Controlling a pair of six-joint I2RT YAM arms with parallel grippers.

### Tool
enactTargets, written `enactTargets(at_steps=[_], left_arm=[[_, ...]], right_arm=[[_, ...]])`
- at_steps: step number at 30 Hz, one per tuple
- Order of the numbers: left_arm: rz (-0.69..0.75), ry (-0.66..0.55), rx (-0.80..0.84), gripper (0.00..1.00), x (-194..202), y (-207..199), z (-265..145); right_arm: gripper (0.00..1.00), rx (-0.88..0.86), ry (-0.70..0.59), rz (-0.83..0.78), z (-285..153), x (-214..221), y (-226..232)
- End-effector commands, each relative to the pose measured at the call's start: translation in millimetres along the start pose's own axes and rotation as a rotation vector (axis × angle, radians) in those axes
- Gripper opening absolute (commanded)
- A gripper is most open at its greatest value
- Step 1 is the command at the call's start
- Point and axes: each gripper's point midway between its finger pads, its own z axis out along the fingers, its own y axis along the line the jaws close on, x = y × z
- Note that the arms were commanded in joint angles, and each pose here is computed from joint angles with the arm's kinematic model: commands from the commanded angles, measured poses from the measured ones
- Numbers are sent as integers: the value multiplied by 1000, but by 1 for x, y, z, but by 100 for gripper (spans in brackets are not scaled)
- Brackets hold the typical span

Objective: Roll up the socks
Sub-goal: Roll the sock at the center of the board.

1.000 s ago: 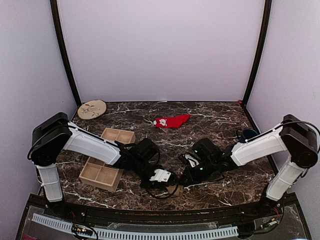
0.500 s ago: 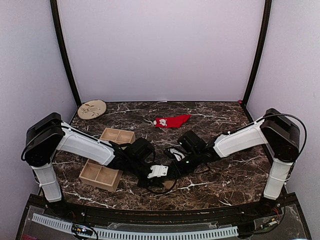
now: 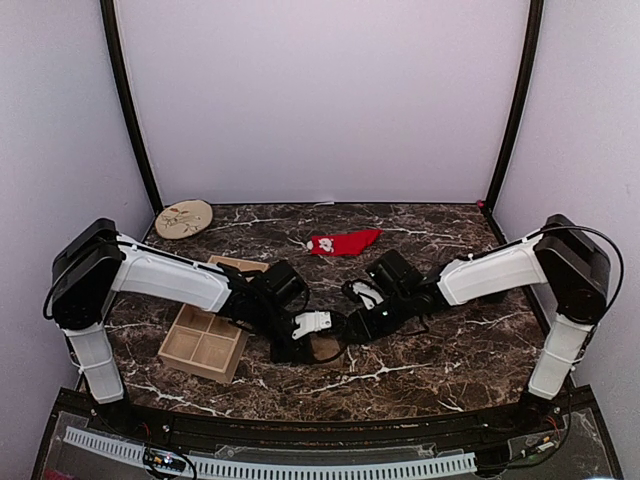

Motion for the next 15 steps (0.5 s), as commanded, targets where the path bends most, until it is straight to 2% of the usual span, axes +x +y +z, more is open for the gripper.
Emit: enactTargets(at_steps=[1, 9, 15], left_arm=[[-181, 139, 78, 6, 26, -10, -1], [-251, 189, 216, 5, 12, -22, 0], [-317, 187, 319, 5, 11, -26, -1]], right_arm=[[46, 123, -6, 14, -15, 12, -31], [47, 172, -110, -28, -39, 17, -40], [47, 176, -237, -95, -66, 13, -26]])
